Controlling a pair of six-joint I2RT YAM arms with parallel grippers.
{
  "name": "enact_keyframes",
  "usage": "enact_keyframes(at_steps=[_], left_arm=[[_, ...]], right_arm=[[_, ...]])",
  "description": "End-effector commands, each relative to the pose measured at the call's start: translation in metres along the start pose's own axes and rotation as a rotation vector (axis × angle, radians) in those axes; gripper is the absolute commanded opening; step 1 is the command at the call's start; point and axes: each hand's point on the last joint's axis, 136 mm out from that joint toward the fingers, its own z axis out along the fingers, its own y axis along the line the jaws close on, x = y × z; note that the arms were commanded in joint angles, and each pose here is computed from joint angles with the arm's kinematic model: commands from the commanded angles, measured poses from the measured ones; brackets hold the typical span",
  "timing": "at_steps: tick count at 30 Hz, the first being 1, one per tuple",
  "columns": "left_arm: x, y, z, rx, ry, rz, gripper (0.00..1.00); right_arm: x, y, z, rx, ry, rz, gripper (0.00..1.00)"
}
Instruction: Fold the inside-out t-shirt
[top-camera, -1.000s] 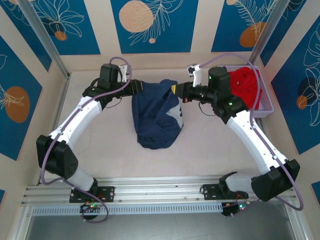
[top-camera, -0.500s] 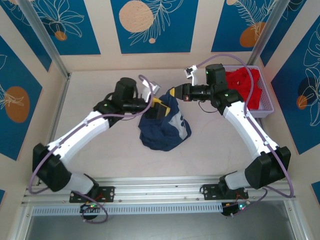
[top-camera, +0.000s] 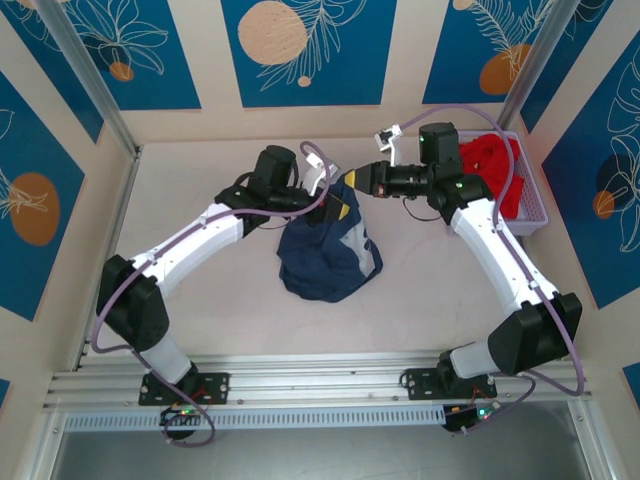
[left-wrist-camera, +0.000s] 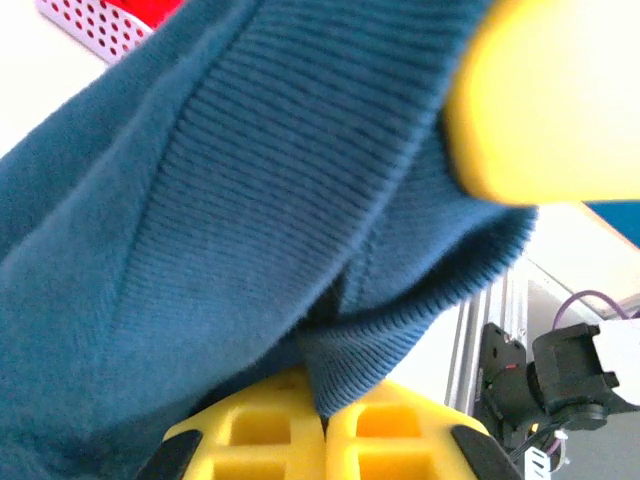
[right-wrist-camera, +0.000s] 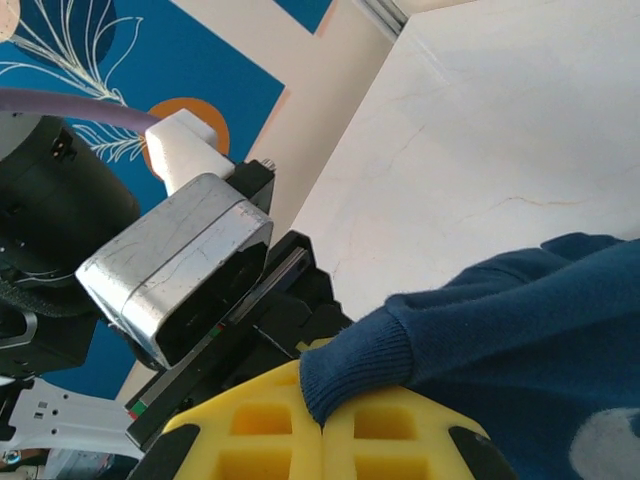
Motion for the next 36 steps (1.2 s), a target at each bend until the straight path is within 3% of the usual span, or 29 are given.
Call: enact_keyframes(at_steps=[1, 3, 7, 13, 17, 18, 19, 22, 24, 31, 36], left_arm=[[-0.032, 0.0, -0.02, -0.031, -0.115, -0.121, 0.0], [-0.045, 0.003, -0.035, -0.031, -0.187, -0.252, 0.0], [-0.058, 0.001, -0.057, -0.091, -0.237, -0.348, 0.0], [-0.068, -0.004, -0.071, -0.123, -0.27, -0.359, 0.0], [-0.074, -0.009, -0.077, -0.12, -0.289, -0.353, 0.0], [-0.075, -0.01, -0.078, -0.124, -0.29, -0.35, 0.0], [-0.076, -0.011, -0.081, -0.131, -0.293, -0.344, 0.0], [-0.082, -0.012, -0.096, -0.186, -0.309, -0.308, 0.0], [-0.092, -0.014, -0.113, -0.234, -0.336, -0.268, 0.0], [-0.144, -0.032, -0.191, -0.357, -0.515, -0.113, 0.0], [-0.174, -0.029, -0.247, -0.476, -0.64, -0.071, 0.0]], right_arm=[[-0.01, -0.019, -0.013, 0.136, -0.036, 0.035, 0.23], [0.0, -0.04, -0.024, 0.291, -0.048, 0.01, 0.39], [0.048, -0.059, -0.033, 0.384, -0.032, -0.062, 0.53], [0.127, -0.07, 0.009, 0.326, 0.036, -0.126, 0.57], [0.139, -0.088, 0.048, 0.315, 0.028, -0.118, 0.62], [0.139, -0.093, 0.055, 0.324, 0.031, -0.121, 0.61], [0.135, -0.101, 0.059, 0.36, 0.031, -0.123, 0.53], [0.111, -0.102, 0.047, 0.45, -0.003, -0.19, 0.16], [0.088, -0.094, 0.025, 0.506, -0.052, -0.263, 0.03], [-0.005, -0.029, -0.068, 0.601, -0.223, -0.47, 0.0], [-0.056, 0.008, -0.105, 0.665, -0.295, -0.605, 0.0]])
